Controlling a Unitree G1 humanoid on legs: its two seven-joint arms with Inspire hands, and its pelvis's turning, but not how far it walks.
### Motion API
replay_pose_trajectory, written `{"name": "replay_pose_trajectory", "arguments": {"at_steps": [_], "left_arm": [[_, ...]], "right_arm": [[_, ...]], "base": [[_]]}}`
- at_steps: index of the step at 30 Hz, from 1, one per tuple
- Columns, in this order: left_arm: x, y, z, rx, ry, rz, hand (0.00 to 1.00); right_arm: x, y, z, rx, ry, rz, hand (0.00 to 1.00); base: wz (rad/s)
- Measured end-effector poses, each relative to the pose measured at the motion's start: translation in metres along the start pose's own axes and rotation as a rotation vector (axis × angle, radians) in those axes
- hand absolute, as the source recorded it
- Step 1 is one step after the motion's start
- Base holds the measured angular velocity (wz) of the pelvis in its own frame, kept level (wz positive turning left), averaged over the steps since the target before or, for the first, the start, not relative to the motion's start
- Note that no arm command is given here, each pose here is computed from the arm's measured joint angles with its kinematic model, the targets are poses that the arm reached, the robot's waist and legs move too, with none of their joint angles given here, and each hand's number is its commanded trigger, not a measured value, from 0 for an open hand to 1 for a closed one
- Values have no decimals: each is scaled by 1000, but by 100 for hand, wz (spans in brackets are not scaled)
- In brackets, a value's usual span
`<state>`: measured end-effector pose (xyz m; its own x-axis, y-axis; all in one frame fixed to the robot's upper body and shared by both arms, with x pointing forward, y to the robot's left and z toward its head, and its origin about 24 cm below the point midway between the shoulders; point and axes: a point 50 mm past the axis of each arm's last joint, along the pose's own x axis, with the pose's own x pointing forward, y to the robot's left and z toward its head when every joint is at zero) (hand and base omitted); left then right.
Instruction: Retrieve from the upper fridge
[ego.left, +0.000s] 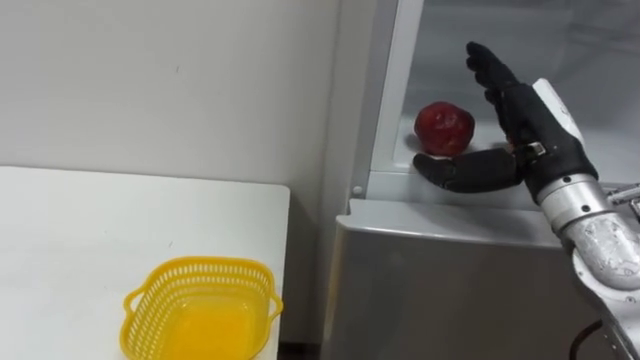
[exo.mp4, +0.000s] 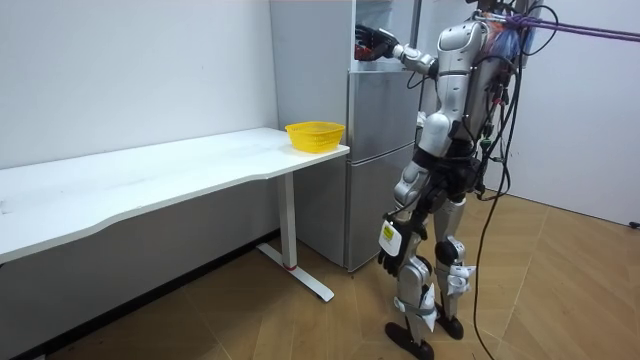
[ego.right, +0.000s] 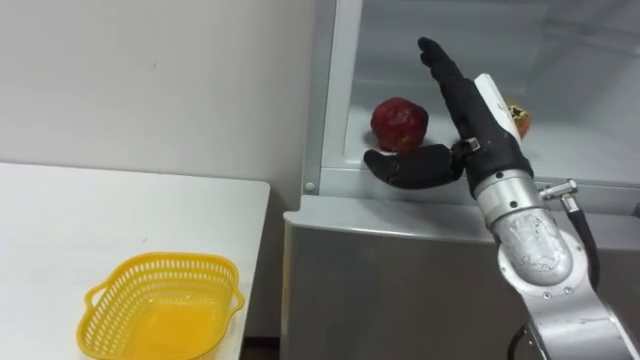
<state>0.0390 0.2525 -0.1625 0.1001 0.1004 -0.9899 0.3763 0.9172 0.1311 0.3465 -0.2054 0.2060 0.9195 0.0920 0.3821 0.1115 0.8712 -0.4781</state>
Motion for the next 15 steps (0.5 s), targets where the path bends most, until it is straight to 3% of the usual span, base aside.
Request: {"name": "replay_pose_trajectory", "arguments": {"at_steps": [15], "left_arm": [[-2,5,4,-7,14,23,0]], "right_arm": [[13,0,-3,112,72,61,0]], "base": [[0]]}}
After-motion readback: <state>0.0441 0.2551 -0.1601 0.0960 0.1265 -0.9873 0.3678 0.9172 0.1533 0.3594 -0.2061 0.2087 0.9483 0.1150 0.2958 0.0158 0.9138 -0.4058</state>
